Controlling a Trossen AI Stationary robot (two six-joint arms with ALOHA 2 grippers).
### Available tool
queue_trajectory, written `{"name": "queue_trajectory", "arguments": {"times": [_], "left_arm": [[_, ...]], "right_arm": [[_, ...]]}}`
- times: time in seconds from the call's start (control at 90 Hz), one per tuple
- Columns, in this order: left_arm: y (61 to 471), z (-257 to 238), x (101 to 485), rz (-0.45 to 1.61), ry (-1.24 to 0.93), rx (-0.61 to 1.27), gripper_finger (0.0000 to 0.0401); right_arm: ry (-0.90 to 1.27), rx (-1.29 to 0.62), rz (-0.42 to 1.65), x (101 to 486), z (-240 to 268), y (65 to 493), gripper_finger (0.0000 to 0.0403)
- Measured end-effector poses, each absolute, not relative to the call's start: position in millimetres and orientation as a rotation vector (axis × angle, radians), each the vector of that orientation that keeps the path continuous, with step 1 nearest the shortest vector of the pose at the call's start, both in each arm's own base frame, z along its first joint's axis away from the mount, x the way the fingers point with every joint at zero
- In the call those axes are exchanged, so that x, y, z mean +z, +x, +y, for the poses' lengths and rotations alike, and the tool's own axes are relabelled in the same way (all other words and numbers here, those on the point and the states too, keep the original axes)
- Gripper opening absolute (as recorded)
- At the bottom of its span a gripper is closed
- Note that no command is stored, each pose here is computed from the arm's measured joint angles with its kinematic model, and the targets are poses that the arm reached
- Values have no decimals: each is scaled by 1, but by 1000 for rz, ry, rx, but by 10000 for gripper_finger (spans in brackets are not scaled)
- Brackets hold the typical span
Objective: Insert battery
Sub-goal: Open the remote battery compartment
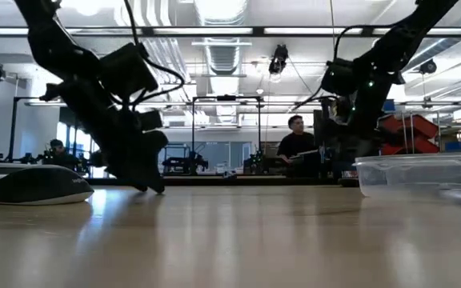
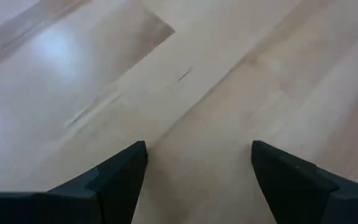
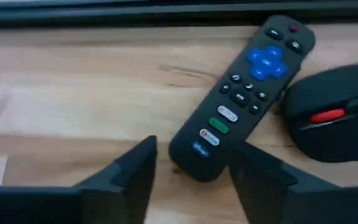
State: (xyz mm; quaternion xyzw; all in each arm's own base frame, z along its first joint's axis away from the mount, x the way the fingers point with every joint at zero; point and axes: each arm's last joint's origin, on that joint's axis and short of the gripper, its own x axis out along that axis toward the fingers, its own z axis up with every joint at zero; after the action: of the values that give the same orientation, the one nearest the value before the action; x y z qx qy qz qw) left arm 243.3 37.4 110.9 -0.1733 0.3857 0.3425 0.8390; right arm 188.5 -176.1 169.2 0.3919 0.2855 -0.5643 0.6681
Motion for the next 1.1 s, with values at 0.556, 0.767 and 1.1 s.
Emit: {"name": "queue_trajectory", "arguments": {"times": [0.556,0.767,1.1], "left_arm": [[232,32,114,875,-349,611,272],[230,30,112,853,-345,600,272],[233,26,113,820,-334,578,272]], "right_arm": [[992,-1459,836,165,-221,210,297],[1103,-1592,835,154,-228,204,292],[1177,-1587,867,128,-231,215,255]]}}
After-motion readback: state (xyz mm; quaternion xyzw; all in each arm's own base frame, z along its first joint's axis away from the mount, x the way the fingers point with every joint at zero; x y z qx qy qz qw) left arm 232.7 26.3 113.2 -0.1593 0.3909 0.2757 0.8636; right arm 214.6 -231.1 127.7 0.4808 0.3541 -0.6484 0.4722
